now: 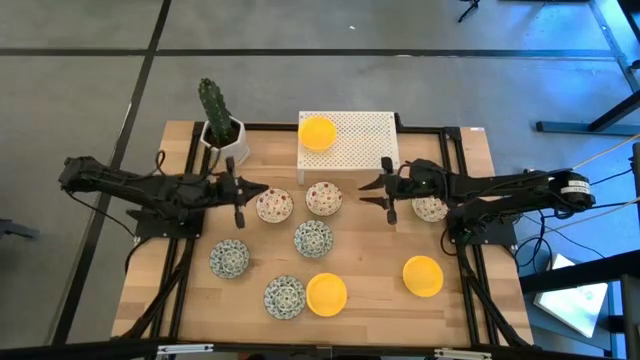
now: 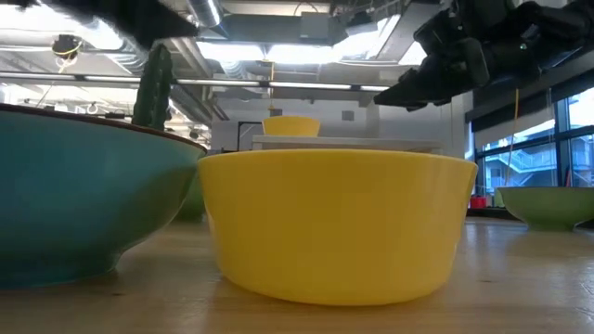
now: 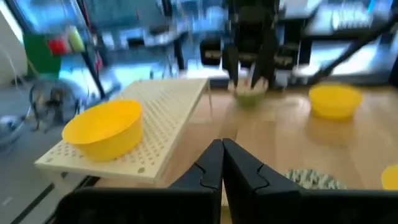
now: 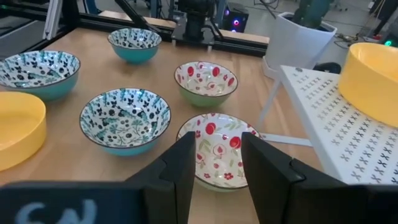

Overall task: Pick & Place Mini bowls
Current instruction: Put the left green bowl on the shelf

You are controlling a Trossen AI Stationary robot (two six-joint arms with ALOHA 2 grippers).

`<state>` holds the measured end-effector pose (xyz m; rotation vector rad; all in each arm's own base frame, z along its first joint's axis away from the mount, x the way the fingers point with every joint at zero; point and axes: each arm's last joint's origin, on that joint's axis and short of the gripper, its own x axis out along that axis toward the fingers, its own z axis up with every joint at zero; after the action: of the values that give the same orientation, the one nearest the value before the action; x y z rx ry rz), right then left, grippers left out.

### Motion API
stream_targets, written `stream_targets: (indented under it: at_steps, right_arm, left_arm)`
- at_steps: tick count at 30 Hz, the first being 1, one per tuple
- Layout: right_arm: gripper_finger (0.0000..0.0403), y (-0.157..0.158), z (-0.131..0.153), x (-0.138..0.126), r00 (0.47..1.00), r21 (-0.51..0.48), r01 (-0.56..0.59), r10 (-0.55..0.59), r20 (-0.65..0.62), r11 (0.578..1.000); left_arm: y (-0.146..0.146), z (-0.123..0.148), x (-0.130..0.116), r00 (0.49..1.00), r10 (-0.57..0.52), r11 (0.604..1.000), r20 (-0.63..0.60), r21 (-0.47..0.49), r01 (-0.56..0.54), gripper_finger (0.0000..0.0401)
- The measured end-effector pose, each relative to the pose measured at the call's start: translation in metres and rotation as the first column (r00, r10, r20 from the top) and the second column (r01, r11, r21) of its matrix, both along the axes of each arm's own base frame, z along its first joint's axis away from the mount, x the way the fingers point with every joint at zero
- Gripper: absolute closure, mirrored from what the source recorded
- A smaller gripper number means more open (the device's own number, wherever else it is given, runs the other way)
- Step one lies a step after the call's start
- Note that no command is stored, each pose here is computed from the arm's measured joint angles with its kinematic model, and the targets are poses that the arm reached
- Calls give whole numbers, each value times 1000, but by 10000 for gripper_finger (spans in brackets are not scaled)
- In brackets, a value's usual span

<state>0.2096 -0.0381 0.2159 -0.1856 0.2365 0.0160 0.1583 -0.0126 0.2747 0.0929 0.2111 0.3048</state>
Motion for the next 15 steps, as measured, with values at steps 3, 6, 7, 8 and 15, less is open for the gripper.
stream_targets:
  at_steps: [3,6,7,8,15]
  right_arm:
    - [274,0,0,0,1000,-9,-2,2,0,1000]
    - [274,0,0,0,1000,-20,-5,5,0,1000]
    - [274,0,0,0,1000,-25,-6,6,0,1000]
    - [274,0,0,0,1000,-29,-7,7,0,1000]
    - [274,0,0,0,1000,-34,-8,8,-1,999]
  left_arm:
    - [-1,27,12,981,45,999,-186,-15,-48,398]
    - [-1,38,28,917,91,993,-388,-30,-111,398]
    - [-1,37,34,884,88,992,-460,-37,-118,398]
    - [-2,35,40,847,73,992,-527,-48,-115,398]
    - [-11,-11,82,595,-76,993,-800,-115,-27,396]
